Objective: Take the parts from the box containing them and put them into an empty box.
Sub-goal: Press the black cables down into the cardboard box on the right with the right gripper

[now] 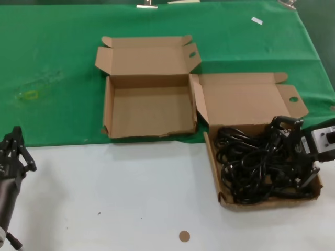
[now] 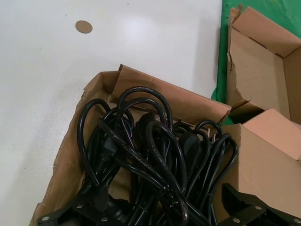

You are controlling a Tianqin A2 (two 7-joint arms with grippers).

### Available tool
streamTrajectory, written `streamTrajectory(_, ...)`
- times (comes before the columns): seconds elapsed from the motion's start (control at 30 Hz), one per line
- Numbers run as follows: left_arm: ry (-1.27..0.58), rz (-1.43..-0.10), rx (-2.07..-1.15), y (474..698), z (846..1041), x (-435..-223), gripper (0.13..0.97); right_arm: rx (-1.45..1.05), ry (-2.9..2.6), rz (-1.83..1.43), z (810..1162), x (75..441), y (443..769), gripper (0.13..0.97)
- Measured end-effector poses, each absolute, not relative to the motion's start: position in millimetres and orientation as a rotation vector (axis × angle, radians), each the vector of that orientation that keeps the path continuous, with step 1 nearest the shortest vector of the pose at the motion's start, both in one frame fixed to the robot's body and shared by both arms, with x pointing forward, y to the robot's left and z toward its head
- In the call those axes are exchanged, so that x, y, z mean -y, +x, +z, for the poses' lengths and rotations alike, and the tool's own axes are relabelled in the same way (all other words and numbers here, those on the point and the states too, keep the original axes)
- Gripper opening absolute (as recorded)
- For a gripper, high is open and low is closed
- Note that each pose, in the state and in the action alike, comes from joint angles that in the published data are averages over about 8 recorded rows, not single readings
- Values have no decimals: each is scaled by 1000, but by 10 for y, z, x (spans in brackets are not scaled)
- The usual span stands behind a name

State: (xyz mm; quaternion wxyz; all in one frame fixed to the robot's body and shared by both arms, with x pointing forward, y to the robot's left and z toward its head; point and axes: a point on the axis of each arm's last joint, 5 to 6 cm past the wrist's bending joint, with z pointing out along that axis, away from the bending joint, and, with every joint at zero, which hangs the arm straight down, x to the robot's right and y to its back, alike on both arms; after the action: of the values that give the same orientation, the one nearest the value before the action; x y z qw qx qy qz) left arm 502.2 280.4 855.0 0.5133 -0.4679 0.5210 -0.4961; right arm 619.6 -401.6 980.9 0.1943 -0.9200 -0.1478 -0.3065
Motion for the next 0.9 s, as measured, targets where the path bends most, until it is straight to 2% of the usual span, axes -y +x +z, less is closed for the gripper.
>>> streamTrajectory(0.2,-1125,-1193,-1253,5022,8550,-2804,144,424,-2588,-849,9796,3972,6258,864)
streamTrajectory(0.47,-1125,-1193,-1253,5022,8550,-2804,144,403,-2606,-826,9806,3933,6308,707)
streamTrajectory(0.5,-1125,-1193,-1253,5022,8550,-2804,144,399,-2609,-824,9808,3930,6312,707)
streamTrajectory(0.77,-1125,-1193,-1253,5022,8550,-2804,144,375,-2632,-814,9841,3899,6304,486)
streamTrajectory(0.8,-1125,-1193,-1253,5022,8550,-2804,144,373,-2634,-813,9845,3895,6299,486)
streamTrajectory(0.9,-1125,-1193,-1253,5022,8550,-2804,144,369,-2638,-808,9857,3883,6285,417)
